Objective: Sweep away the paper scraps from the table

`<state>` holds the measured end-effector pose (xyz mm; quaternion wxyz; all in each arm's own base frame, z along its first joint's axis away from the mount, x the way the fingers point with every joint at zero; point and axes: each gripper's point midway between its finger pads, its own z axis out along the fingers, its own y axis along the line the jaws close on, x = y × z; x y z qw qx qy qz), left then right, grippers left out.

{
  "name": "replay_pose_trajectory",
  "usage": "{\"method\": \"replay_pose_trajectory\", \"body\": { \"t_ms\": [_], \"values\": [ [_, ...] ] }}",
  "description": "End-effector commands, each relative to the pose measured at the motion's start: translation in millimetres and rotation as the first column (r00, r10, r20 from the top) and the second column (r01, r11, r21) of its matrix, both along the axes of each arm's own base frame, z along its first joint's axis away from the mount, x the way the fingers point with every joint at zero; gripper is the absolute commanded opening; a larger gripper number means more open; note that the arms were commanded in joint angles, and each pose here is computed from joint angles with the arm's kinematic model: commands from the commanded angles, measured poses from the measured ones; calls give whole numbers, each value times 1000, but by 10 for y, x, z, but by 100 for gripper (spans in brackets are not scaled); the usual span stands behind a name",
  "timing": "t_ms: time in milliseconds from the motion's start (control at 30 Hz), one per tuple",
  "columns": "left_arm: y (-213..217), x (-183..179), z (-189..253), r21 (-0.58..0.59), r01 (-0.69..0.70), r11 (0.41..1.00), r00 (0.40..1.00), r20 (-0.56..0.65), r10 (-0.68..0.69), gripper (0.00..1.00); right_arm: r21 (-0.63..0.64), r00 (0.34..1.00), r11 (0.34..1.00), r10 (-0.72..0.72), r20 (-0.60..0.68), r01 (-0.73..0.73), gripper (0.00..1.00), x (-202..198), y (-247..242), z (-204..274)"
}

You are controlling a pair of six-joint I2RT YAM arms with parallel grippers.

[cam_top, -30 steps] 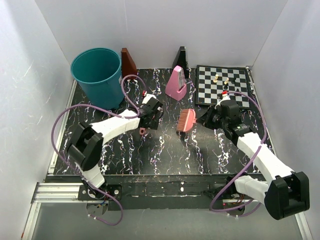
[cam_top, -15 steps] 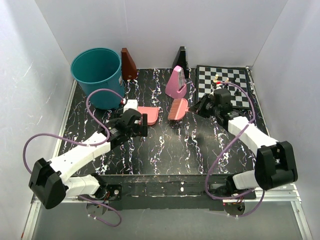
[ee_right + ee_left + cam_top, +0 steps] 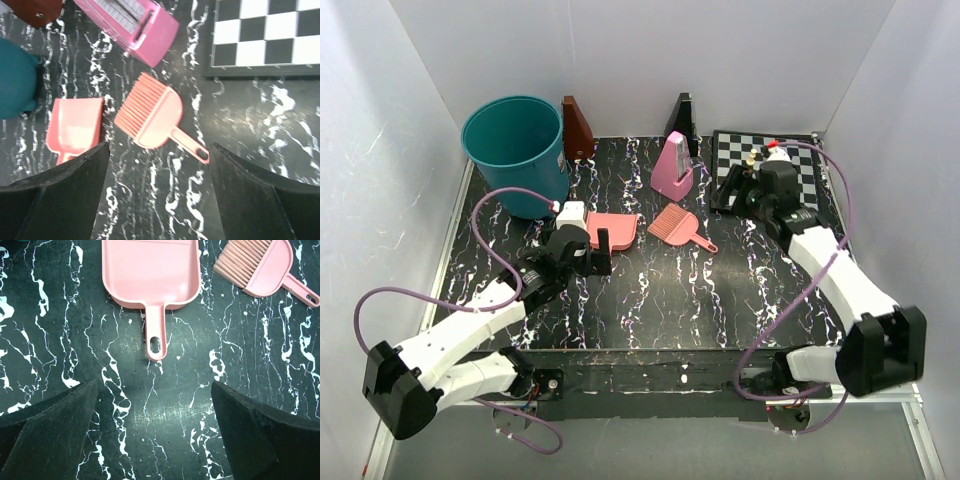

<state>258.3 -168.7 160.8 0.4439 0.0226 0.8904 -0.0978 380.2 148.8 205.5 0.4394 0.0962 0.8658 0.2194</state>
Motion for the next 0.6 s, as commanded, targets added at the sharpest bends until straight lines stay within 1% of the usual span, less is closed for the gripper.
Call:
{"method": "replay_pose_trajectory", "body": {
  "t_ms": [0,133,300,367,467,567],
  "values": [
    [40,13,148,-51,-33,998,997,66,37,98,-174,998,983,-55,34,60,87,-314,-419,-72],
    [53,0,278,-99,-27,995,992,124,39,98,-178,997,982,-43,69,55,88,-617,-516,-42],
    [114,-81,452,-176,11,984,971,237,31,98,-94,962,995,-7,272,33,89,-988,-543,240],
    [188,-131,538,-211,9,977,958,283,53,98,-76,944,997,2,329,24,89,-1143,-564,264],
    [267,-189,528,-247,6,969,944,320,76,98,-52,921,997,-26,390,50,89,-1305,-650,287],
    [332,-231,470,-276,-5,961,937,335,101,98,-40,909,994,-80,409,106,90,-1403,-774,225]
  ]
}}
